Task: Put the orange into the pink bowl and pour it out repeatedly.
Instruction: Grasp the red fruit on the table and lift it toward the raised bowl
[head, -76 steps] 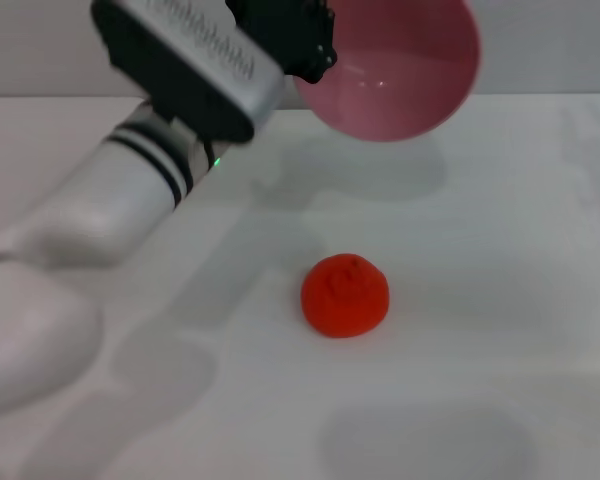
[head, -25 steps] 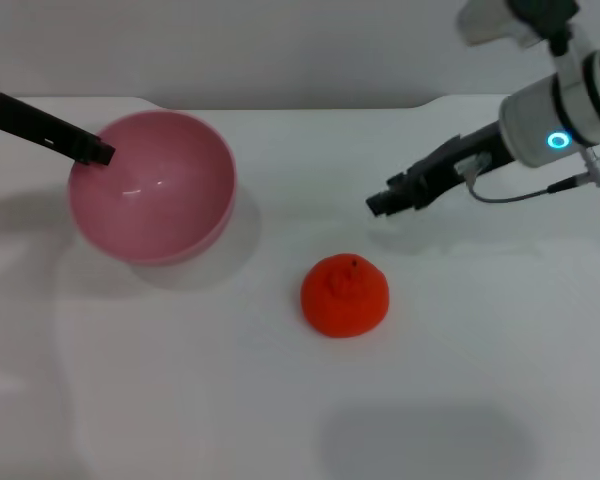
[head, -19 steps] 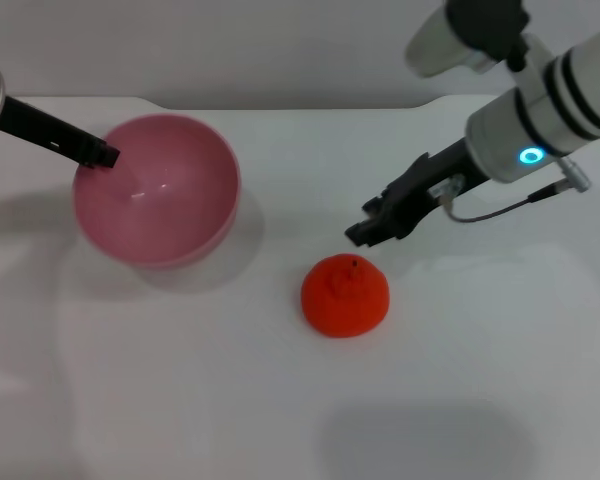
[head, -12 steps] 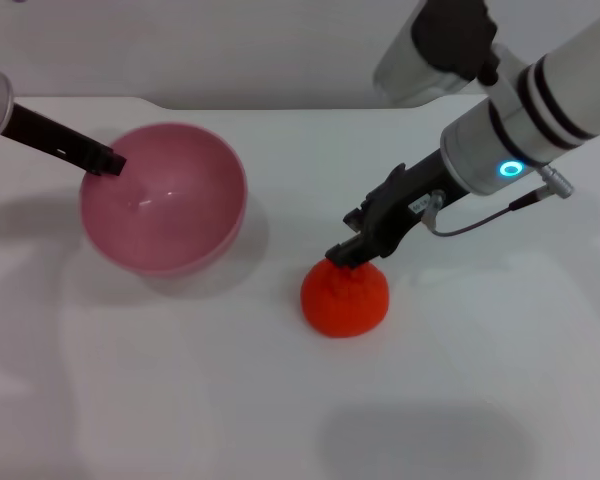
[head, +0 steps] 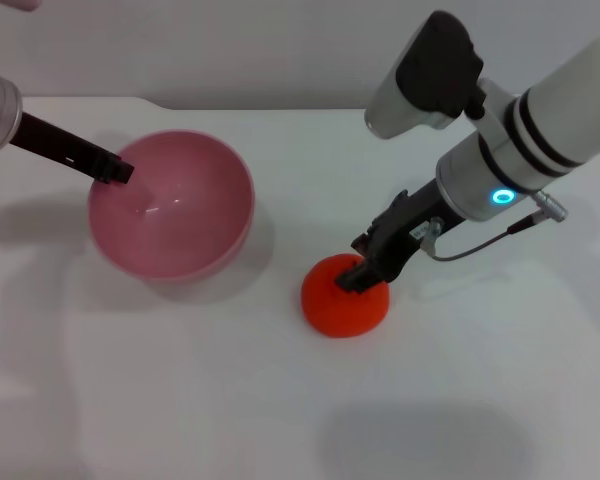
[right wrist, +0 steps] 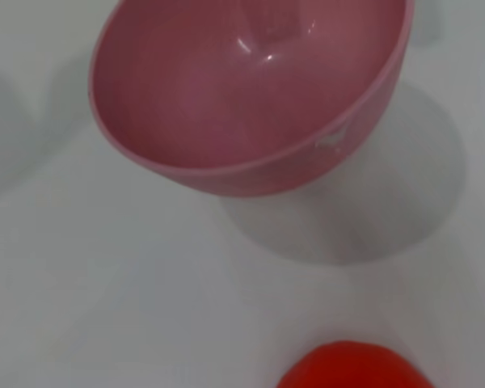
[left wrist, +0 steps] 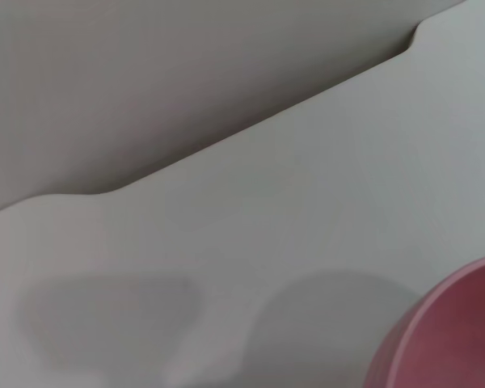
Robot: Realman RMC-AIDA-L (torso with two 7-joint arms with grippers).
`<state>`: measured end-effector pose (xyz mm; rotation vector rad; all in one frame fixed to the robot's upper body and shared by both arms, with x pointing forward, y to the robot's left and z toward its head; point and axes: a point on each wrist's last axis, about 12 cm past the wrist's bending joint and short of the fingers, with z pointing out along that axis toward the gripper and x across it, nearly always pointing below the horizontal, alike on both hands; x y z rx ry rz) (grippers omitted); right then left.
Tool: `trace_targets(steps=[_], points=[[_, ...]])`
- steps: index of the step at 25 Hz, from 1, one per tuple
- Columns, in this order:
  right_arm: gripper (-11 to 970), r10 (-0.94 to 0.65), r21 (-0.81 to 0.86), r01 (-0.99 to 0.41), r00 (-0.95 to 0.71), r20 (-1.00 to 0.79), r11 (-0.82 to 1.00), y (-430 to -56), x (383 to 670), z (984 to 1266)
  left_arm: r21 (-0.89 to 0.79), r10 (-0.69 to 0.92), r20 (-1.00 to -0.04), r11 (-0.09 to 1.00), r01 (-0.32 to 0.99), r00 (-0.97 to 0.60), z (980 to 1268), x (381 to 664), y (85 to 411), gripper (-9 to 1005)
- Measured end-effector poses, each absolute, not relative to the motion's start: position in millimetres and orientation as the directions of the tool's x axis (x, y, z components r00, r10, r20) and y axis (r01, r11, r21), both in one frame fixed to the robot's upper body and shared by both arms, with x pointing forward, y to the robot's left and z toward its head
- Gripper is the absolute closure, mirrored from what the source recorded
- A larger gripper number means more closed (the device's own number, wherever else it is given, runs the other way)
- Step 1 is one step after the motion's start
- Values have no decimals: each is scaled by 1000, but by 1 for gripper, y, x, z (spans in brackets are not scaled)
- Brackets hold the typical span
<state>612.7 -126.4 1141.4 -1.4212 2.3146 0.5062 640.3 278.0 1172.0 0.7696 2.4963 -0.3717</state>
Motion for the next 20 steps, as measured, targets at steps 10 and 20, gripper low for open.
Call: trace_targets(steps=[10, 20], points=[[417, -761, 99, -894, -427, -488, 438, -124, 612, 1129, -115, 453, -534, 798, 592, -714, 1169, 639, 275, 955], [550, -751, 100, -886, -440, -493, 453, -122, 614, 1122, -118, 454, -530, 797, 593, -716, 1166, 637, 275, 955]])
